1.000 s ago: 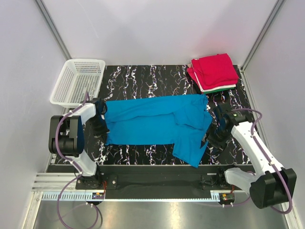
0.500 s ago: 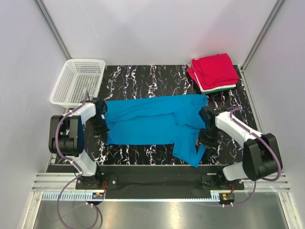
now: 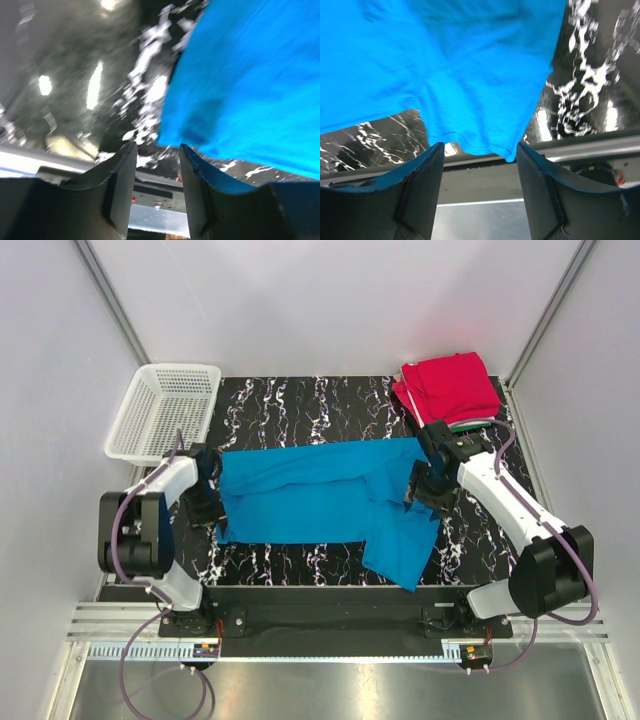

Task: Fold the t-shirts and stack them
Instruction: Fold the tshirt

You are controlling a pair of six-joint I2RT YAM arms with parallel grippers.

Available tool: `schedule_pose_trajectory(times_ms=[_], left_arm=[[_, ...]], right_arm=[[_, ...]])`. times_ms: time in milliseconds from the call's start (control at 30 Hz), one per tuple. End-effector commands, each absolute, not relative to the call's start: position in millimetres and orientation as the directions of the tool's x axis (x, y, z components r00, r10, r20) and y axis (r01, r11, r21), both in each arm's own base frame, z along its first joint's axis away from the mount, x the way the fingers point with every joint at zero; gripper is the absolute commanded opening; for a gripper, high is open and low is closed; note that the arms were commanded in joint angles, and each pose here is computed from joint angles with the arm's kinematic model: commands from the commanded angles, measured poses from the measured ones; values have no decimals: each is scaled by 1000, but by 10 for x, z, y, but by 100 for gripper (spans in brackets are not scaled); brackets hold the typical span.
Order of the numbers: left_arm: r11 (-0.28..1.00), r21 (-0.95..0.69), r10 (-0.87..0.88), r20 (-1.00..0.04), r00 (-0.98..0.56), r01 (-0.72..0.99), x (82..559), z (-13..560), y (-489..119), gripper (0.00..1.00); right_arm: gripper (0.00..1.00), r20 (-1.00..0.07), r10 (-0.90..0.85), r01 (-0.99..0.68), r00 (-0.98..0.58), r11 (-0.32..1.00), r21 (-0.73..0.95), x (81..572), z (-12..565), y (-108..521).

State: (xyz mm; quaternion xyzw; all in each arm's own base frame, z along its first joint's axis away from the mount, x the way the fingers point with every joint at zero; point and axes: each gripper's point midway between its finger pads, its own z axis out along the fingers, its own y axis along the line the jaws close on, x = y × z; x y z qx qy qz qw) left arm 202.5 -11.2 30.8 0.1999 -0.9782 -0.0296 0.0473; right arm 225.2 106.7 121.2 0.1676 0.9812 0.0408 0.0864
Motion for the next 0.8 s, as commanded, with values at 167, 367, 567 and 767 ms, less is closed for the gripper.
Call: schedule_pose_trajectory(times_ms=[167, 367, 567, 767], left_arm=[[896, -118, -442, -335, -832, -429, 2816, 1376, -108, 50], [917, -91, -398, -256, -881, -387, 3387, 1047, -197, 20], [946, -115, -323, -295, -899, -302, 3871, 989, -421, 0], [960, -147, -277, -350, -895, -239, 4372, 1050, -621, 0]], right_arm=[[67, -302, 205, 195, -931, 979, 64, 2918, 1317, 1105], [7, -338, 213, 192, -917, 977, 94, 3707, 1256, 1198], [0, -414, 181, 165, -892, 983, 75, 4358, 1280, 1191], [0, -385, 215, 195, -898, 977, 89, 4744, 1060, 1049]])
